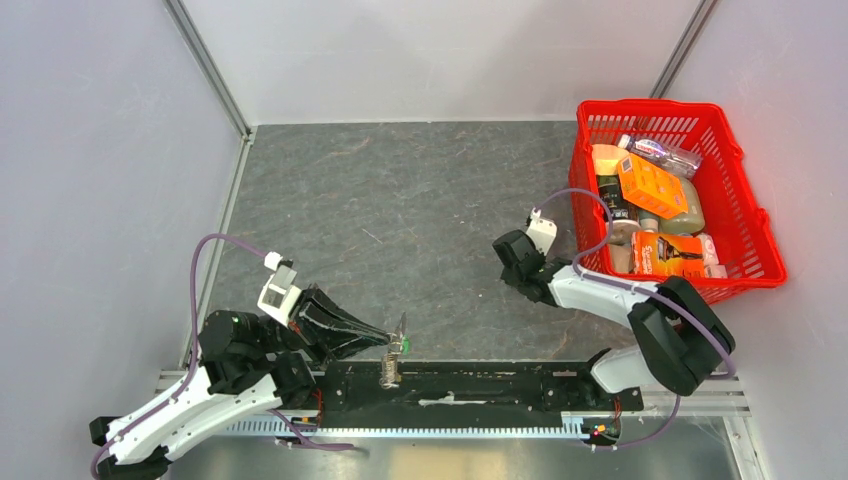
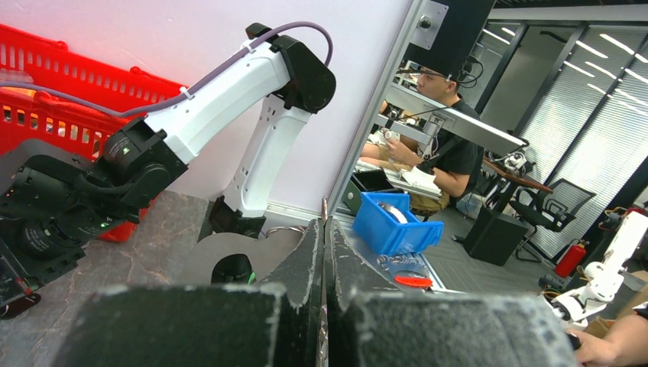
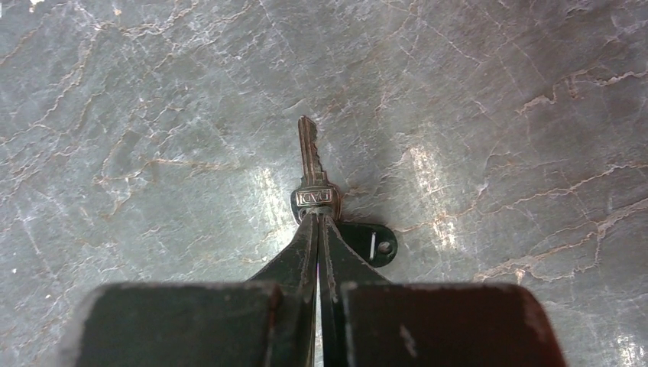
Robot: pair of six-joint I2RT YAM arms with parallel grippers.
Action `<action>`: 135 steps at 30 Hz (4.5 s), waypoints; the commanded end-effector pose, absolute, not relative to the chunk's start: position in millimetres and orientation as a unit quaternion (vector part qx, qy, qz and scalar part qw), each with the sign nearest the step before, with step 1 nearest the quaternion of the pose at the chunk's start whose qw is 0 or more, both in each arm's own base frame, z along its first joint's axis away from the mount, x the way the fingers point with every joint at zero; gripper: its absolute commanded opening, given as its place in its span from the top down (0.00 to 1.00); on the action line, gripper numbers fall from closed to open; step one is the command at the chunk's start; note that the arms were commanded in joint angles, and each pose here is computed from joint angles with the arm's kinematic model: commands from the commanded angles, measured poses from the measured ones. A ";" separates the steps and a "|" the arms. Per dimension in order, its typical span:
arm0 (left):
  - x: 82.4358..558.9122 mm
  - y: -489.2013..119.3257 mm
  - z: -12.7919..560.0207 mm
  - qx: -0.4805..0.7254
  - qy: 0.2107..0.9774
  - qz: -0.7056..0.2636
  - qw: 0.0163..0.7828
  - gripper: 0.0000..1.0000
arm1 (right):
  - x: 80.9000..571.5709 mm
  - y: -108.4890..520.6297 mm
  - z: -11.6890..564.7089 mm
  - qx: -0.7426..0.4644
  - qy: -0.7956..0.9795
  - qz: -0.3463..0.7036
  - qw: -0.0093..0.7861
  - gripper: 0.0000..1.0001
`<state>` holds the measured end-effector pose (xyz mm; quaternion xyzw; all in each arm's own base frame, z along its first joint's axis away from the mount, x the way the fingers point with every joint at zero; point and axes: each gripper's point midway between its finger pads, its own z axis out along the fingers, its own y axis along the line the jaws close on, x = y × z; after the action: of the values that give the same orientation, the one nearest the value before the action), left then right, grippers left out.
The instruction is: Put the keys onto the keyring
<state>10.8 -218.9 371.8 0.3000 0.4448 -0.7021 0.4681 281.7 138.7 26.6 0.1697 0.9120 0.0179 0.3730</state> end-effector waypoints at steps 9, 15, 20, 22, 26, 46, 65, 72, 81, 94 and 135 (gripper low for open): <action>7.9 -212.5 389.8 0.299 0.416 -0.707 0.488 0.98 | 276.3 148.6 80.6 0.114 0.904 0.078 0.405 1.00; 10.5 -214.7 387.9 0.301 0.431 -0.699 0.485 0.98 | 252.1 165.2 145.0 0.033 0.898 0.158 0.408 1.00; 11.4 -216.1 390.2 0.301 0.433 -0.699 0.483 0.98 | 222.0 186.5 202.9 -0.061 0.876 0.249 0.409 1.00; 11.1 -217.8 391.1 0.304 0.434 -0.699 0.480 0.98 | 208.1 196.6 225.3 -0.106 0.861 0.287 0.407 1.00; 10.2 -220.4 393.8 0.307 0.435 -0.702 0.473 0.98 | 177.1 213.5 266.5 -0.204 0.819 0.356 0.400 1.00; 33.9 -234.0 379.0 0.313 0.482 -0.652 0.494 0.98 | 86.2 248.8 379.2 -0.408 0.675 0.546 0.283 1.00; 23.3 -242.3 381.4 0.343 0.460 -0.669 0.473 0.98 | 85.5 278.7 379.9 -0.485 0.615 0.571 0.247 1.00; 2.2 -245.7 388.5 0.372 0.410 -0.710 0.435 0.98 | 61.9 295.1 383.0 -0.551 0.564 0.566 0.239 1.00; -23.1 -245.6 395.1 0.415 0.350 -0.750 0.379 0.98 | 33.1 305.4 393.2 -0.616 0.509 0.552 0.238 1.00; -39.7 -244.1 398.5 0.452 0.293 -0.774 0.333 0.98 | 17.2 315.8 404.7 -0.647 0.459 0.557 0.247 1.00; -22.6 -263.3 396.7 0.446 0.325 -0.757 0.349 0.98 | -0.6 324.1 409.8 -0.661 0.458 0.531 0.266 1.00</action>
<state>-28.4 -266.2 375.3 0.4593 0.3373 -0.7656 0.2987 -3.8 331.9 389.8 -0.6661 0.4595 0.5447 0.2200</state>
